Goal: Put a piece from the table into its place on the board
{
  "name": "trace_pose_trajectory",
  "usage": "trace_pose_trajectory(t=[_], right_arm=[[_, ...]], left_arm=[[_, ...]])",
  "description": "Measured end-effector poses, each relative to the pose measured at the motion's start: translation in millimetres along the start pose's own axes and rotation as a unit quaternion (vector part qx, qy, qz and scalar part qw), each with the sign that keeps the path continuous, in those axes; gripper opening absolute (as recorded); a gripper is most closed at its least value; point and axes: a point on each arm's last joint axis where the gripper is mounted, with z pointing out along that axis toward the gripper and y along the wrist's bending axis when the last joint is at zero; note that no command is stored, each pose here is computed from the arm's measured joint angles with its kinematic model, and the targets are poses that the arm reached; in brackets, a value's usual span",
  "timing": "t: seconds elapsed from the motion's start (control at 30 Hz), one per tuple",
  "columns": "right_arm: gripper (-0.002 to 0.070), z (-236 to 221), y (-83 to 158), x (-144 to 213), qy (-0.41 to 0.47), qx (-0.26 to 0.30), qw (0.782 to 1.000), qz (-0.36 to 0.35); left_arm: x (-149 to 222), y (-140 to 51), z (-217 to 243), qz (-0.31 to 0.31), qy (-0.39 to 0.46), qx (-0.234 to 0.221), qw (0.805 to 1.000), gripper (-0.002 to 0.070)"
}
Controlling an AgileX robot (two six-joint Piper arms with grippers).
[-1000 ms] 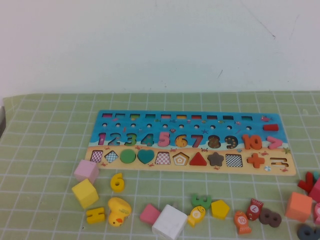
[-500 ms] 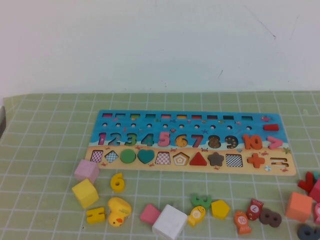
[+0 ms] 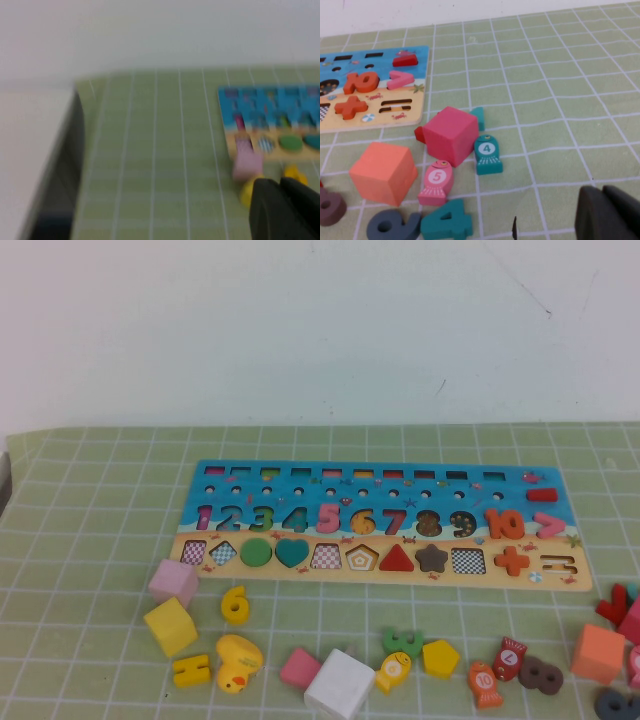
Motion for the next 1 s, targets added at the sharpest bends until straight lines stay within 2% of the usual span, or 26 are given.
trace_pose_trajectory(t=[0.17, 0.23, 0.4, 0.57, 0.67, 0.83, 1.0], right_arm=[[-0.0003, 0.0, 0.0, 0.0, 0.0, 0.0, 1.0, 0.0], [-0.0003, 0.0, 0.0, 0.0, 0.0, 0.0, 1.0, 0.0], [-0.0003, 0.0, 0.0, 0.0, 0.0, 0.0, 1.0, 0.0], [-0.0003, 0.0, 0.0, 0.0, 0.0, 0.0, 1.0, 0.0], [-0.0003, 0.0, 0.0, 0.0, 0.0, 0.0, 1.0, 0.0], [-0.0003, 0.0, 0.0, 0.0, 0.0, 0.0, 1.0, 0.0], [-0.0003, 0.0, 0.0, 0.0, 0.0, 0.0, 1.0, 0.0]], left_arm=[[-7.1, -9.6, 18.0, -0.034, 0.134, 0.032, 0.99, -0.0002], [-14.6, -13.4, 27.7, -0.039, 0.158, 0.045, 0.986, -0.0002], [-21.5, -13.7, 66.8, 0.023, 0.159, 0.047, 0.986, -0.0002], [-22.2, -18.8, 114.7, 0.011, 0.271, 0.06, 0.961, -0.0002], [-30.4, -25.2, 148.2, -0.013, 0.31, 0.078, 0.947, -0.0002], [-45.3, -46.5, 194.8, -0.006, 0.337, 0.105, 0.936, -0.0002], [-44.1, -79.6, 225.4, 0.018, 0.347, 0.117, 0.93, -0.0002]])
